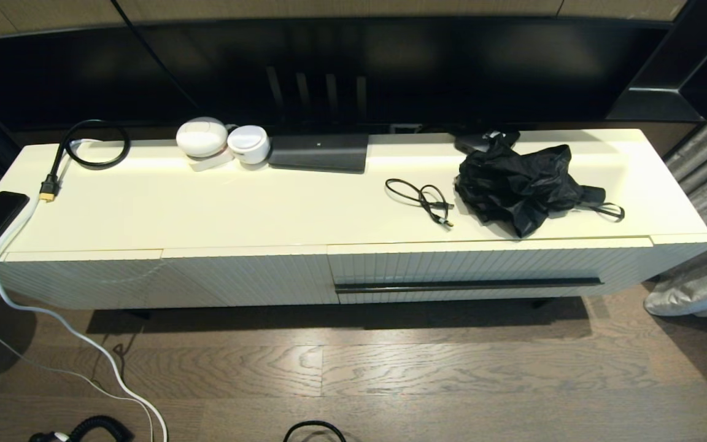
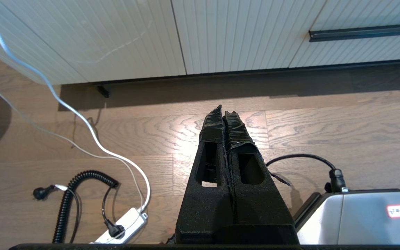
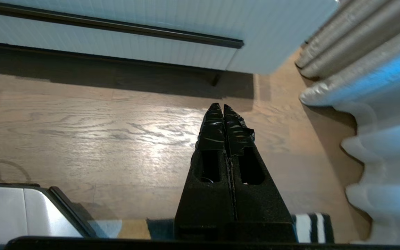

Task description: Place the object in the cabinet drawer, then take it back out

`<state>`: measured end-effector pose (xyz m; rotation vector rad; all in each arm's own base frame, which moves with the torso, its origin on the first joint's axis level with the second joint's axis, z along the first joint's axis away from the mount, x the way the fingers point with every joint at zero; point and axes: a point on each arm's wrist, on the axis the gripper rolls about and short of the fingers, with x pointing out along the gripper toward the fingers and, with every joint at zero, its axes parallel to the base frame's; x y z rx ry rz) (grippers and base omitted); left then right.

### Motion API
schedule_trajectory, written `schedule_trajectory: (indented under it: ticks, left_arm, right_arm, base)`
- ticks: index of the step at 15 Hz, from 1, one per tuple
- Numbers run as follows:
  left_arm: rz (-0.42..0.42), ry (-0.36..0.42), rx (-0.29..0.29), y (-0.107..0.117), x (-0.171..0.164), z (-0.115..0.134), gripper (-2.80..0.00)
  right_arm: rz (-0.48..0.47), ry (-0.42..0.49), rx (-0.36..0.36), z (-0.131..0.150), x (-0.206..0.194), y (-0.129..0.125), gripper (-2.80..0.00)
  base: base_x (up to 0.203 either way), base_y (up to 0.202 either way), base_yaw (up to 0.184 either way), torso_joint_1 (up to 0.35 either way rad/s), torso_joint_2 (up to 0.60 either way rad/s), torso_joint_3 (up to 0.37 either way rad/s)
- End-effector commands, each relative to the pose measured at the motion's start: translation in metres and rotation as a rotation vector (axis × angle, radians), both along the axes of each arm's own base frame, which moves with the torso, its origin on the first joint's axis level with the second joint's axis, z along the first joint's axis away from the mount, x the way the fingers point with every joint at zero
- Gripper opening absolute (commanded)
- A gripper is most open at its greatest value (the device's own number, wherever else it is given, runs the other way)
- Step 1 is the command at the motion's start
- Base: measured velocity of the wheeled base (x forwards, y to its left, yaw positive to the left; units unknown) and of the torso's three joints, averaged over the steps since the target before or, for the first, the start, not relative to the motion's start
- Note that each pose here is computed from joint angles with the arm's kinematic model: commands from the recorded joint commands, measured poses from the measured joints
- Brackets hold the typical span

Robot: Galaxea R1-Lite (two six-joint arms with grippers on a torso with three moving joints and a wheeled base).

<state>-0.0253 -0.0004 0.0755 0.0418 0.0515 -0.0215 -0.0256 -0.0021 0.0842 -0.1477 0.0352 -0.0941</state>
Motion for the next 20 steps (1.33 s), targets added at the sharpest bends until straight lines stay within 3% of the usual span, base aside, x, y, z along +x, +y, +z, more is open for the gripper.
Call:
schedule_trajectory:
  ticks: [1,5,8,13,15,20]
  left_arm:
    - [0.000,0.000,0.001,0.000,0.000,0.000,-2.80]
    - [0.000,0.000,0.001,0.000,0.000,0.000,-2.80]
    - [0.000,0.000,0.001,0.000,0.000,0.000,-2.80]
    - [0.000,0.000,0.001,0.000,0.000,0.000,-2.80]
    - [-0.001,0.000,-0.001,0.000,0.000,0.000,-2.80]
    - [-0.001,0.000,0.001,0.000,0.000,0.000,-2.80]
  right_arm:
    - [0.037,-0.033,-0.004,-0.012,0.005,0.001,-2.80]
    - [0.119,0.038,0.010,-0.020,0.004,0.003,-2.80]
    - [0.116,0.093,0.036,-0.025,0.004,0.003,-2.80]
    - [0.104,0.084,0.090,-0.025,0.004,0.002,-2.80]
    - [0.072,0.079,0.159,-0.025,0.004,0.002,-2.80]
    - [0.068,0.074,0.170,-0.025,0.004,0.002,-2.80]
  base:
    - [0.000,0.000,0.000,0.000,0.00,0.000]
    - [0.000,0.000,0.000,0.000,0.00,0.000]
    - [0.000,0.000,0.000,0.000,0.00,0.000]
    - [0.000,0.000,0.000,0.000,0.00,0.000]
    - [0.000,0.000,0.000,0.000,0.00,0.000]
    - [0.000,0.000,0.000,0.000,0.00,0.000]
